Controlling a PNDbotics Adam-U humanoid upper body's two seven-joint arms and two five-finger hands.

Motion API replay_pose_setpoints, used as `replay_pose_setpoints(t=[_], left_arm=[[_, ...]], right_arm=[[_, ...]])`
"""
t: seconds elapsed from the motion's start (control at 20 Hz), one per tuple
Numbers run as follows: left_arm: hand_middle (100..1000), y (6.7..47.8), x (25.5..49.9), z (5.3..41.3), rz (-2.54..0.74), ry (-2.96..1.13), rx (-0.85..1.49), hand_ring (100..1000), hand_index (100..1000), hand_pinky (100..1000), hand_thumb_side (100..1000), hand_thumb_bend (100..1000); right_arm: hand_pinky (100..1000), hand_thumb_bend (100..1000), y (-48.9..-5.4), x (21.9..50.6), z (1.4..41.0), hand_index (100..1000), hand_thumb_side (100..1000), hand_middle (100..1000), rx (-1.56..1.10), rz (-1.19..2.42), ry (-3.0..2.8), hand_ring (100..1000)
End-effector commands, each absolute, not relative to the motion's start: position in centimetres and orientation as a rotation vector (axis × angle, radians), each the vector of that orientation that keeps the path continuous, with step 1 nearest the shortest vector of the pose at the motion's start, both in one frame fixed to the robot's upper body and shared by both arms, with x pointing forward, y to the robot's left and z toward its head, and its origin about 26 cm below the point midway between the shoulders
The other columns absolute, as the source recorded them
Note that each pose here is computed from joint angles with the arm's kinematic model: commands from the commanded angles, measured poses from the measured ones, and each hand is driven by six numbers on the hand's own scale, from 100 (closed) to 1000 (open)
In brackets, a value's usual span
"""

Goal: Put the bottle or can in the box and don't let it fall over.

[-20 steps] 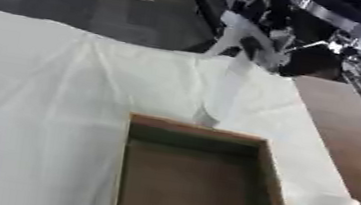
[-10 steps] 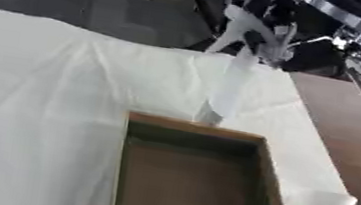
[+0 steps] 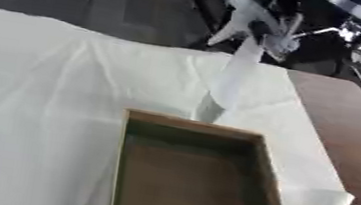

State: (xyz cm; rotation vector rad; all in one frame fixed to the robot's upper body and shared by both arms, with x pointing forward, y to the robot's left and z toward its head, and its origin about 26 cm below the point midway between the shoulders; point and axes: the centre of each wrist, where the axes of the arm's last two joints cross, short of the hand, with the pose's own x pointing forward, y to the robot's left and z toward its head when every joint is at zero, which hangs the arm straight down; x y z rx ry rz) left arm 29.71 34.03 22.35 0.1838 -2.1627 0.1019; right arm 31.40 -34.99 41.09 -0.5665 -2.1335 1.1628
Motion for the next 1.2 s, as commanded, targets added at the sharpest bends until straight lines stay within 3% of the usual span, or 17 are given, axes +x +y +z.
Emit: replay_pose_setpoints(t=[0.05,1.2], left_arm=[[818,34.5,29.4,23.1,0.087,-2.186,0.207,843,799,815,998,271],[820,35.0,29.6,23.2,0.067,-2.169,0.214,844,802,817,978,275]], right_arm=[[564,100,-35.3,29.9,43.1,452,100,238,-0.63,1.161,-2.176,300],[561,100,-33.7,27.3,44.9,452,100,242,-0.556,1.106,-2.29,301]])
